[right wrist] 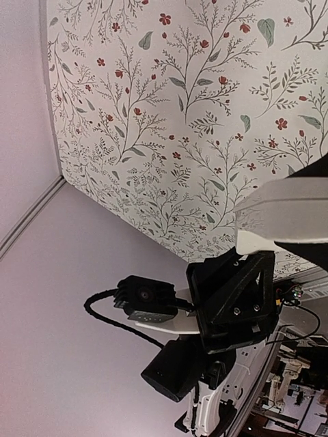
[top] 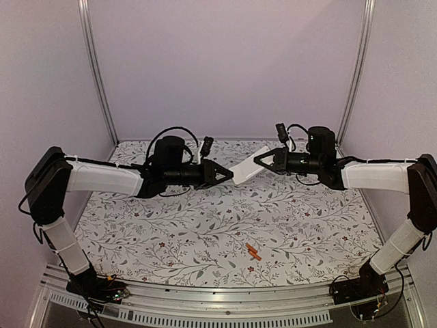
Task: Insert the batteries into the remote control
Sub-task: Remove the battery cover from the remote control.
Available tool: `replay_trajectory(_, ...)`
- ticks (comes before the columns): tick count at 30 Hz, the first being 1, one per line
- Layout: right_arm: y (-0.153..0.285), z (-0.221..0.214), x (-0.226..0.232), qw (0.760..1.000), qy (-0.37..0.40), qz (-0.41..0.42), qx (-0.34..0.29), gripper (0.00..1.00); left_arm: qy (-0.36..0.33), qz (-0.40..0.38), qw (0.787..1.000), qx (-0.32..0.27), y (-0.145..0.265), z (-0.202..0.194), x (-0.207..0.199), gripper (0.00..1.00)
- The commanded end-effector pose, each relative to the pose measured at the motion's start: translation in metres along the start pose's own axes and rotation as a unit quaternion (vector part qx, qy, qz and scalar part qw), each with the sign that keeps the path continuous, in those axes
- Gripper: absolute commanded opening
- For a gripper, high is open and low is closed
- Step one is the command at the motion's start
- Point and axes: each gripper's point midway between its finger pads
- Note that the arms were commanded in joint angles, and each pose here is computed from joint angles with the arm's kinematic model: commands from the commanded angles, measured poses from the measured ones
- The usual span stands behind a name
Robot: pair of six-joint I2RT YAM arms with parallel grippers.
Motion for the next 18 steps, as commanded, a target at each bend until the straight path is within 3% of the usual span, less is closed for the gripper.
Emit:
replay_trajectory(1, 0.001, 0.008, 0.017, 1.000, 0.013, 0.023, -0.006, 0.00, -0.019, -0.043, 0.999, -0.016, -0.003, 0.012, -0.020, 0.14)
replay_trajectory(13, 0.005, 0.015, 0.016, 1.000, 0.006, 0.020, -0.015, 0.00, -0.024, -0.085, 0.995, -0.037, 0.007, 0.019, -0.037, 0.00)
replay_trajectory(18, 0.009, 0.022, -0.001, 1.000, -0.009, 0.003, -0.025, 0.00, -0.039, -0.138, 0.988, -0.062, 0.022, 0.027, -0.061, 0.00)
Point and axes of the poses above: each gripper's point midway between its finger pads, its own y axis back along the fingers, its own x axis along the line the jaws close on, z = x × y, and after that the axes turned 6 degrees about -y, right-handed
